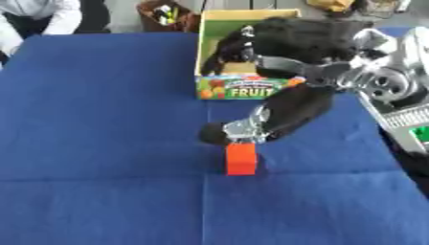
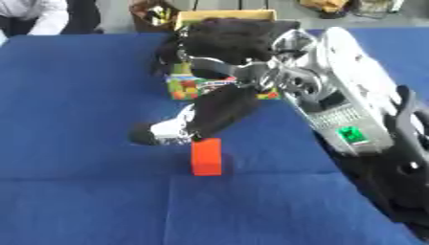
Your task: Pick up objects on the table and place them in the box.
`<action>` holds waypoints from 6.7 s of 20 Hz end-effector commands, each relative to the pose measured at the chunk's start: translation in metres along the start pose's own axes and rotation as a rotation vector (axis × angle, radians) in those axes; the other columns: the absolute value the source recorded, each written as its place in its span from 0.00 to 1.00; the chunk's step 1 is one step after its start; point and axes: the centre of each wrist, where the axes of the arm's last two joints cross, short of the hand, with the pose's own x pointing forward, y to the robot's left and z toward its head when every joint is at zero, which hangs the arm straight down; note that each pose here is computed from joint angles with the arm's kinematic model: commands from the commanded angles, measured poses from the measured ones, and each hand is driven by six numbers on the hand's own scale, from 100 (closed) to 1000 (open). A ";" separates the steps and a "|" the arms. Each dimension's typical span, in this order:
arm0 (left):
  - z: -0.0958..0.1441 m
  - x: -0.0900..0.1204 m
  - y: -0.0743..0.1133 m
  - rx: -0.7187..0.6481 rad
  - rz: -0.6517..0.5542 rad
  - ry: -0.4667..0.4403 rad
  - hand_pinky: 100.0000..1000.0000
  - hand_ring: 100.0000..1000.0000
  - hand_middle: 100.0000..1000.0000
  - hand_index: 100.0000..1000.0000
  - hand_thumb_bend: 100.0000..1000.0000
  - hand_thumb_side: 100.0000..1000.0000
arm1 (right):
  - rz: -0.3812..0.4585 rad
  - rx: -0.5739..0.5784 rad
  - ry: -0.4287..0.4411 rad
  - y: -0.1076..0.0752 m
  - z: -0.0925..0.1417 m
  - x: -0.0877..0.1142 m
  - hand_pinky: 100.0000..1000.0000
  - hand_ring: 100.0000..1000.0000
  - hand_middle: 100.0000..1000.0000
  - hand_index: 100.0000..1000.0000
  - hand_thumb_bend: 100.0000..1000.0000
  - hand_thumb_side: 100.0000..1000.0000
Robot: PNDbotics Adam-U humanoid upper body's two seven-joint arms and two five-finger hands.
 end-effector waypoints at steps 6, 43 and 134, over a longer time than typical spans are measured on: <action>-0.007 0.005 0.003 -0.016 -0.002 -0.035 0.33 0.71 0.61 0.69 0.00 1.00 | 0.036 0.041 0.028 0.005 -0.004 0.007 0.80 0.81 0.67 0.87 0.57 0.95; -0.005 0.005 0.001 -0.016 0.007 -0.025 0.32 0.71 0.61 0.68 0.00 1.00 | -0.086 0.306 0.165 0.078 -0.027 -0.040 0.81 0.86 0.72 0.88 0.55 0.70; -0.009 0.009 -0.006 -0.026 0.040 -0.034 0.32 0.72 0.61 0.67 0.00 1.00 | -0.115 -0.373 0.769 0.015 -0.070 -0.182 0.57 0.57 0.21 0.41 0.00 0.51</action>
